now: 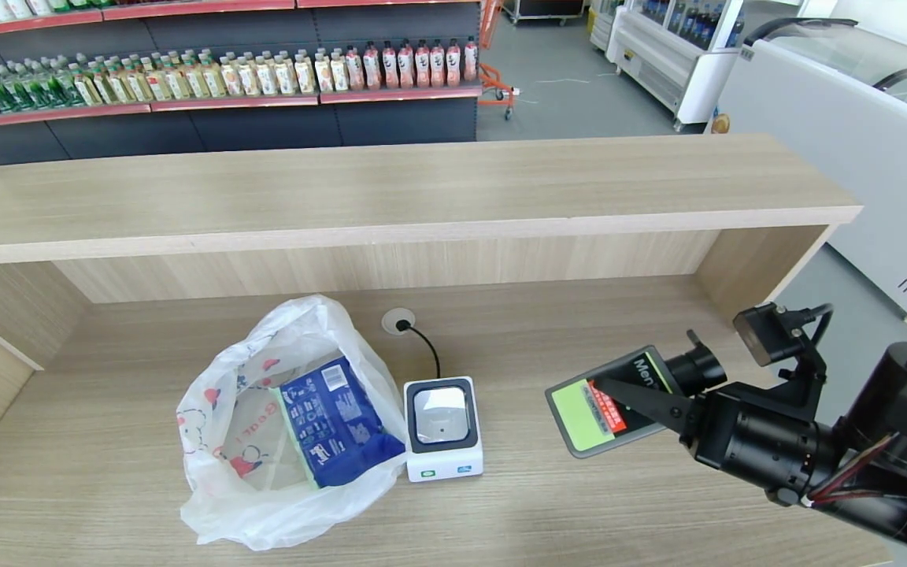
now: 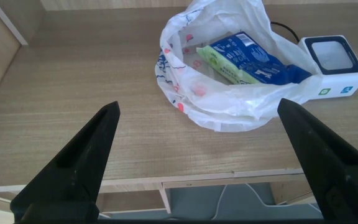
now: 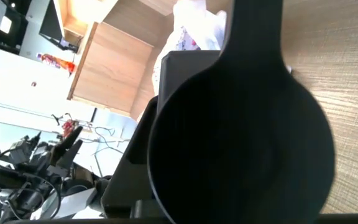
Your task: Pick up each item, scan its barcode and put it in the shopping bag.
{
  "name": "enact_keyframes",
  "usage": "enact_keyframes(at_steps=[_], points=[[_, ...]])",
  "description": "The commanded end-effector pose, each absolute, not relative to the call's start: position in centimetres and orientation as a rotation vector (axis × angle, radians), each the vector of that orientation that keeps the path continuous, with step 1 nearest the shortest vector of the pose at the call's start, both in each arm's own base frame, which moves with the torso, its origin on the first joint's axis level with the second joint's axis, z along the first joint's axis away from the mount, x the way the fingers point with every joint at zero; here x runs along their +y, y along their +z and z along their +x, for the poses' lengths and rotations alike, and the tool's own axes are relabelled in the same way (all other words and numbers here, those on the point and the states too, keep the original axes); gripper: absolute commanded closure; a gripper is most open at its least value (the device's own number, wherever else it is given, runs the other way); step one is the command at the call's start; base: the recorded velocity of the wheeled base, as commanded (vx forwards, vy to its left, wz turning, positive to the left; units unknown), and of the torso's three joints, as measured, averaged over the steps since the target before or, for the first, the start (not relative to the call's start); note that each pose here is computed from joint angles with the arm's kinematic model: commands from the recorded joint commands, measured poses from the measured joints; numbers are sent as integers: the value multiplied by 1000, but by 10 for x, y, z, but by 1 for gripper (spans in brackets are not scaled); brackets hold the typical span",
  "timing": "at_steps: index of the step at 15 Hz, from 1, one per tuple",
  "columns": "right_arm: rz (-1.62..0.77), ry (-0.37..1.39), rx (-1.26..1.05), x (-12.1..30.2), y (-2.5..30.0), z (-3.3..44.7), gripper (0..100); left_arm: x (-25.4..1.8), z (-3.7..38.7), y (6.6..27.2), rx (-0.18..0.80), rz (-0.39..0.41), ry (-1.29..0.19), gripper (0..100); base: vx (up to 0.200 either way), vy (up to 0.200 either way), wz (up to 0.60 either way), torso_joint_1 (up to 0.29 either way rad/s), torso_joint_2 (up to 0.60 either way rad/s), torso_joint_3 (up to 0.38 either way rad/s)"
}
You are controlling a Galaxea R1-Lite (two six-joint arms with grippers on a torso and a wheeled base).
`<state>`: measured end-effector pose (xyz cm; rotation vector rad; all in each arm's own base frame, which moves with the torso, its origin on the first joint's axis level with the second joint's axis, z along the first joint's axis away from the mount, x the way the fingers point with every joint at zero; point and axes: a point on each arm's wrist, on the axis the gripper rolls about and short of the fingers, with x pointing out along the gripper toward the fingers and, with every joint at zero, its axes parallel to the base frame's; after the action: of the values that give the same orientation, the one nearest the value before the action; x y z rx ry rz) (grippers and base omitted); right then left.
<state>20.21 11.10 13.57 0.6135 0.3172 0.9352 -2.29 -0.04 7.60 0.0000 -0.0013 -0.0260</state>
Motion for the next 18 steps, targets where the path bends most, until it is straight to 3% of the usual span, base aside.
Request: enact_keyframes(at_steps=[1,3,12,18], points=[[612,932,329,112,133,205,100,0,-23,76,-2,0,-26,0,0,0,600,2,7,2],[612,931,332,112,131,205,100,0,-23,76,-2,0,-26,0,0,0,600,0,2,2],[600,931,388,100,118,218,100,0,-23,76,-2,0,-26,0,0,0,0,0,0,0],[548,1189,373,70,125,224,100,0,-23,76,-2,0,-26,0,0,0,0,0,0,0]])
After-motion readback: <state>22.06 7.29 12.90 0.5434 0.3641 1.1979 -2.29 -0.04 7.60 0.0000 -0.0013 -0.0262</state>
